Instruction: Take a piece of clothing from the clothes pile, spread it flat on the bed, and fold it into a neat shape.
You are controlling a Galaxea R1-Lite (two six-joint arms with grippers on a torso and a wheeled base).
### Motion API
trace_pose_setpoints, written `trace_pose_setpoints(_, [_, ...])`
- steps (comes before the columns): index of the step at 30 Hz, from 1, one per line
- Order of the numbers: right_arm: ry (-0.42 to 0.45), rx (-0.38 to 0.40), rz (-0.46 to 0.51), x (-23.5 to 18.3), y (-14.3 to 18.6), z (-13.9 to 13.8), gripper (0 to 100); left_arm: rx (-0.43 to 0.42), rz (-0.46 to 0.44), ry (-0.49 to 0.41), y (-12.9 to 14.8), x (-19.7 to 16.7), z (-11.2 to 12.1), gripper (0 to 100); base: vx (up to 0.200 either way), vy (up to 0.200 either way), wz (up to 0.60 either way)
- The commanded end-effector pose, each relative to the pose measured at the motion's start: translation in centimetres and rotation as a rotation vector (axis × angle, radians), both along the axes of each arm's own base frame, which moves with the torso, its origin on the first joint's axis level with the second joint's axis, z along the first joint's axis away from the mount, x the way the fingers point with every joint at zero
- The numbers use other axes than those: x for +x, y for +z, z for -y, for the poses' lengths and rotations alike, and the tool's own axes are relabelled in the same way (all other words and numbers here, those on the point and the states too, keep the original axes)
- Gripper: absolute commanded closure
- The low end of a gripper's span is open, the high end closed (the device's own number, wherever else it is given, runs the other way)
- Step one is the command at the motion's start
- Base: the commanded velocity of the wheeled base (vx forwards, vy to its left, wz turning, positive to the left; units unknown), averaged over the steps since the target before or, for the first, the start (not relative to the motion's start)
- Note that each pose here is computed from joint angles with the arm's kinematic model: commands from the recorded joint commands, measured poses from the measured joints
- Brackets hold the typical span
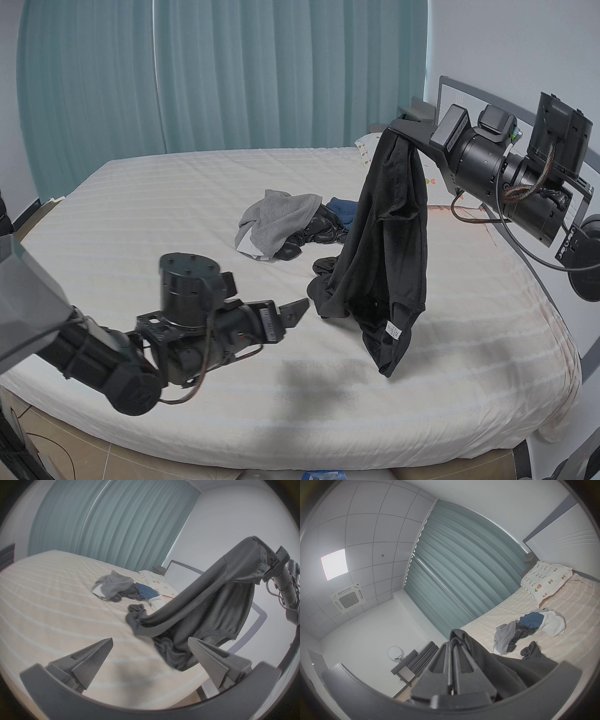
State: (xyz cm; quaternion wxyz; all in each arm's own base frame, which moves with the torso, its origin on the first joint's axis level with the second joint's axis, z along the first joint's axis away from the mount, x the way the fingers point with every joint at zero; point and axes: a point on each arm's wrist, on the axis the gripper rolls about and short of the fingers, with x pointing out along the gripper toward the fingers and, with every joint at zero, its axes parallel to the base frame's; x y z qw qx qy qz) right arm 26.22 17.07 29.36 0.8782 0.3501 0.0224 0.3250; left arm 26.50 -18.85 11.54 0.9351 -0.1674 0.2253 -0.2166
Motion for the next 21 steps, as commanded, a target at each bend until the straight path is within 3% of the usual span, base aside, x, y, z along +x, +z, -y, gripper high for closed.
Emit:
trace_pose_setpoints(1, [-0.008, 0.007, 0.011, 0.0, 0.2, 0.3, 100, -0.041, -0.043, -0.046, -2.6, 1.3, 5.2, 0, 0.0, 0.0, 0.0])
trace_pose_setpoints(12, [-0.022, 0.02, 0.035, 0.7, 1.0, 0.6, 100, -0.039, -0.023, -0.002, -7.0, 5.9, 8.1, 0, 0.0, 0.0, 0.0])
trace_pose_setpoints(21, [-0.042, 0.046, 0.074, 0.8, 2.3, 1.2, 100, -0.071, 0.006, 0.058, -8.8, 9.9, 8.2, 0, 0.0, 0.0, 0.0])
